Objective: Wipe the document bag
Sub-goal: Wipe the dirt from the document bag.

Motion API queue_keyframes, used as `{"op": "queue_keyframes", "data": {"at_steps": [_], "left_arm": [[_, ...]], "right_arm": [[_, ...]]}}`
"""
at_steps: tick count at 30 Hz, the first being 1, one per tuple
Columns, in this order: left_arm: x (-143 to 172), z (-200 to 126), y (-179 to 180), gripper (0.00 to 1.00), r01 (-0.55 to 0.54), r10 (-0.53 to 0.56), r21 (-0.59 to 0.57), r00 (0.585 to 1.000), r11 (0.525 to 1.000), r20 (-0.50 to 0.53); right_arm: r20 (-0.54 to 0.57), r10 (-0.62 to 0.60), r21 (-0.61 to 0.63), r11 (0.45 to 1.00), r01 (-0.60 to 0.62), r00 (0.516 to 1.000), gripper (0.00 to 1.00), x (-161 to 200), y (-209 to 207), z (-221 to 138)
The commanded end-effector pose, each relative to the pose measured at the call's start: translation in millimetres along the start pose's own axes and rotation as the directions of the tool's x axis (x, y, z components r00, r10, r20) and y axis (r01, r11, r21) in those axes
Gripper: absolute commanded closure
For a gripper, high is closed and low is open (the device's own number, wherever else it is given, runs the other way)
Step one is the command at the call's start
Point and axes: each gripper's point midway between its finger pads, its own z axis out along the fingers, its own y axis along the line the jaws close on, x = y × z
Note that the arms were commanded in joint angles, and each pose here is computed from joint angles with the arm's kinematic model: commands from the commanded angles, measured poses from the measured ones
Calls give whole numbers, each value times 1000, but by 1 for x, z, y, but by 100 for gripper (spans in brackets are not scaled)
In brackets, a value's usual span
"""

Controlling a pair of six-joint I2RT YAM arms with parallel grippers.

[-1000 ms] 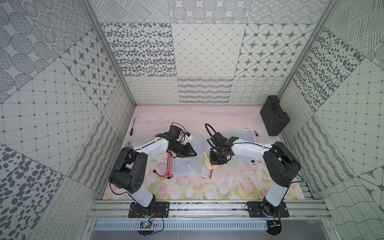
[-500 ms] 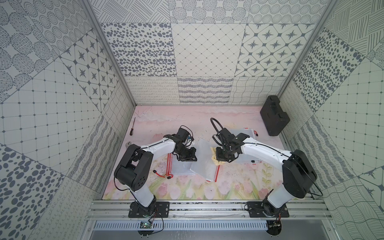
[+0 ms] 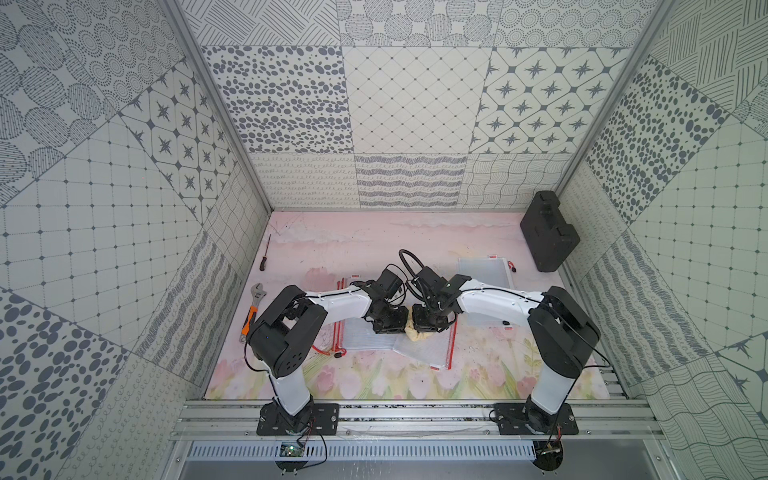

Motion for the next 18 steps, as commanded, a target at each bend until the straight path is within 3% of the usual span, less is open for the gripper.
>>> {"op": "queue_keyframes", "data": {"at_steps": [1, 6, 10, 14, 18], "left_arm": [[-5, 7, 13, 100, 59, -56, -53, 997, 997, 56], [4, 9, 17, 100, 47, -45, -45, 998, 998, 42], [11, 16, 19, 100, 43, -43, -29, 999, 999, 11], [15, 22, 25, 100, 50, -50, -37, 999, 998, 1], [18, 26, 32, 100, 57, -57, -60, 998, 997, -2]], "right_arm": [[29, 41, 0, 999, -41, 999, 100, -17, -4, 10], [68, 151, 75, 985, -156, 986, 100, -50, -61, 12], [120, 163, 121, 977, -177, 979, 100, -91, -86, -1], [111, 101, 132, 985, -115, 989, 100, -104, -60, -9], [105, 24, 106, 994, -35, 994, 100, -94, -13, -5]]}}
